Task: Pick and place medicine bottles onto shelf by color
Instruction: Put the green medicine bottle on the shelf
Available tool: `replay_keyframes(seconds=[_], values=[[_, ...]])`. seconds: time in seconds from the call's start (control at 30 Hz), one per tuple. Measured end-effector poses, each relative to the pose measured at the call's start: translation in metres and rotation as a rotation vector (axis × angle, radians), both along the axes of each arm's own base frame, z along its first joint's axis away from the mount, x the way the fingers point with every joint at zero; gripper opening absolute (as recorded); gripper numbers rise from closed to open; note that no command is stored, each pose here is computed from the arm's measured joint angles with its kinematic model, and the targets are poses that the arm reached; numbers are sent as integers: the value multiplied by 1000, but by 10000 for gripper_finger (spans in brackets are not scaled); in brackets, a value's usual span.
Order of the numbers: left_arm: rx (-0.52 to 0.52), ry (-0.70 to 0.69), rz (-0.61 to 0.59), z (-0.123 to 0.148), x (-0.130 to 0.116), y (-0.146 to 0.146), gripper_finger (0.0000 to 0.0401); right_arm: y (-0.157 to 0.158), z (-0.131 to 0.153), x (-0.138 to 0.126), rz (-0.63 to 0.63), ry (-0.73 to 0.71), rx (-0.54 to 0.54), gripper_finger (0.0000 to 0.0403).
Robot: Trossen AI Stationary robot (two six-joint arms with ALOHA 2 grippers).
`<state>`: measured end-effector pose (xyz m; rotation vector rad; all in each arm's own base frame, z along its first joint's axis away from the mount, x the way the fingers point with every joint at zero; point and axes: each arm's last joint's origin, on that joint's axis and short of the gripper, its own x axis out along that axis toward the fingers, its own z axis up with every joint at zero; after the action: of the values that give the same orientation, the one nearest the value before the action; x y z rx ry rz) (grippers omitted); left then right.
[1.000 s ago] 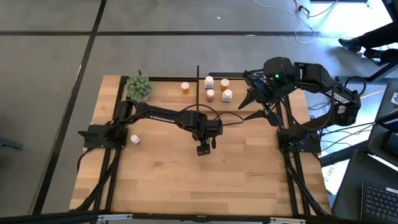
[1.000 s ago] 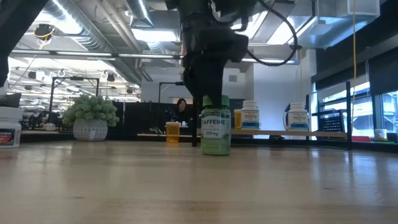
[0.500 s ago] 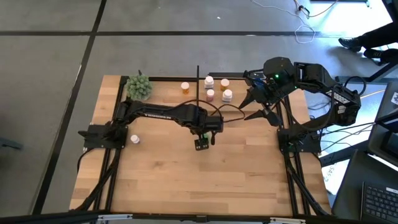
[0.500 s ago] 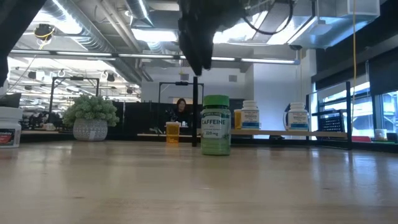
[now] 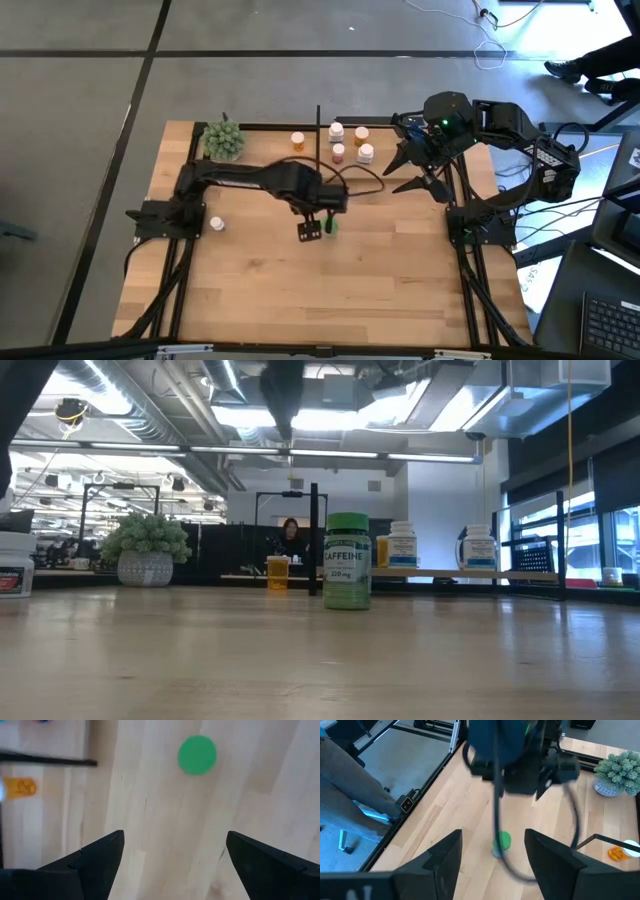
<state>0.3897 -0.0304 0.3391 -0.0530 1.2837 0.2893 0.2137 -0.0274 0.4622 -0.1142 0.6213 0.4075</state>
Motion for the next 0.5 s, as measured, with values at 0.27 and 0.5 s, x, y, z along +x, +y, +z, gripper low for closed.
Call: replay_keyframes(seconds=[0.27,0.5], values=[[-9,-162,-9,59,-47,-3,346,0,0,0,0,-6,-1,217],[31,-289,3,93,-100,-7,346,0,1,1,-34,3,40,217]])
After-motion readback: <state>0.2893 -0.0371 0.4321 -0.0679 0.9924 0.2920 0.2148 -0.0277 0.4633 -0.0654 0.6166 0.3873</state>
